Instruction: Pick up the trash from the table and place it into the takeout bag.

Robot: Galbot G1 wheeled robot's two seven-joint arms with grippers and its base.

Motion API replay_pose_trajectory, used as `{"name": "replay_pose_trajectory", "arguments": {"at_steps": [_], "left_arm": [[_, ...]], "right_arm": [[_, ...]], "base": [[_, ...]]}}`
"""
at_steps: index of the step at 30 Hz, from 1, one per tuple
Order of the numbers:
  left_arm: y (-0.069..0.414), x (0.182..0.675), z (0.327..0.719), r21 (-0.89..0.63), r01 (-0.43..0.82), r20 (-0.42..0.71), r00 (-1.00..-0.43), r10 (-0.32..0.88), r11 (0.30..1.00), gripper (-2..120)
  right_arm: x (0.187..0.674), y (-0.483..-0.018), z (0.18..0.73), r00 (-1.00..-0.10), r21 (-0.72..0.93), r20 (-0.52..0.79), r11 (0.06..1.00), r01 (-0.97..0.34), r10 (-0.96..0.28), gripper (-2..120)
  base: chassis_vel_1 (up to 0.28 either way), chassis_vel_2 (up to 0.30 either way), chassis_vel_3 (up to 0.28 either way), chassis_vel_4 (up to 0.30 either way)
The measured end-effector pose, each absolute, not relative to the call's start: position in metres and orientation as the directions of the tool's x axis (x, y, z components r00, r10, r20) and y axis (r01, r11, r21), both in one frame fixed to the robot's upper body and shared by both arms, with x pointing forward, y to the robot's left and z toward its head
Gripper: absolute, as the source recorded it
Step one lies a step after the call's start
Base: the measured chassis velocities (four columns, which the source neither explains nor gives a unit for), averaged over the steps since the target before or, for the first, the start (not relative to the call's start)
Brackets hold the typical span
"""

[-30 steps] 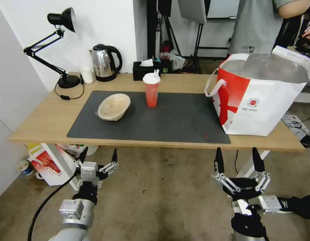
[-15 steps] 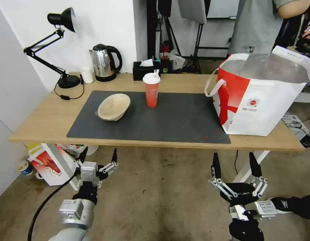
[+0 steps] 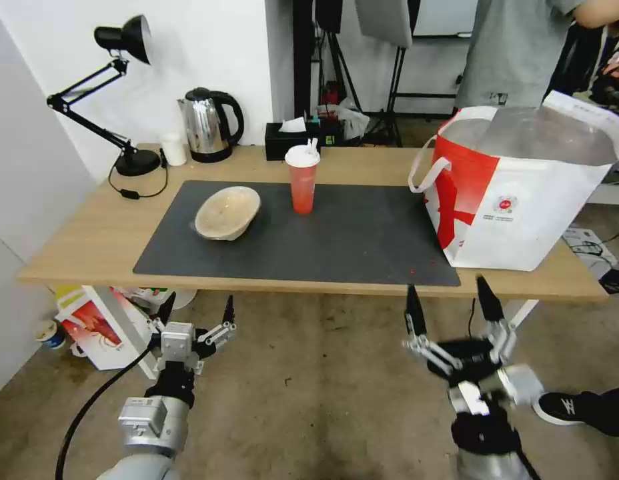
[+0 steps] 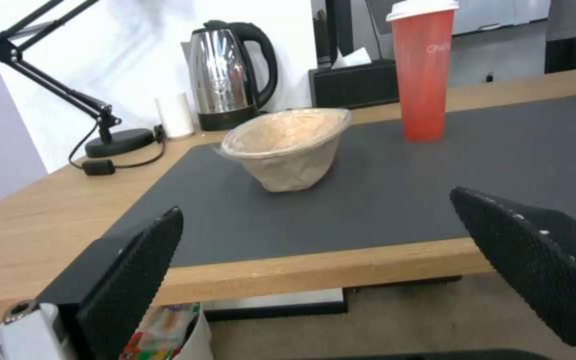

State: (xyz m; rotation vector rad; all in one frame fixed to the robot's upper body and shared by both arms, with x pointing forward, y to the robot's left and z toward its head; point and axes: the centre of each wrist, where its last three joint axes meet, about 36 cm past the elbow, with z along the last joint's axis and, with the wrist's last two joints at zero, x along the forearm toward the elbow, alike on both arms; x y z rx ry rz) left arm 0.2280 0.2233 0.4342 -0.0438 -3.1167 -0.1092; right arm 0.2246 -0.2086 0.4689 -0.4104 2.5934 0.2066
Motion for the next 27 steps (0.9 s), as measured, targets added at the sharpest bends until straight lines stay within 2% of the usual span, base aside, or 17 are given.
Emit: {"name": "replay_pose_trajectory", "arguments": {"at_steps": [9, 15, 27], "left_arm": [[0.223, 0.228, 0.434, 0.069, 0.029, 0.024, -0.999, 0.028, 0.997, 100], [0.223, 0.228, 0.434, 0.070, 0.029, 0.024, -0.999, 0.028, 0.997, 100], [0.223, 0.228, 0.434, 0.070, 0.029, 0.024, -0.999, 0.027, 0.997, 100]], "right_arm": [[0.251, -0.259, 0.522, -0.848, -0.027, -0.346, 0.907, -0.419, -0.402, 100], [0.271, -0.278, 0.546, -0.850, -0.037, -0.269, 0.887, -0.461, -0.453, 100], [0.334, -0.294, 0.562, -0.830, -0.045, -0.212, 0.854, -0.518, -0.515, 100]], "base": [[0.000, 0.000, 0.000, 0.000], [0.000, 0.000, 0.000, 0.000], [0.000, 0.000, 0.000, 0.000]]}}
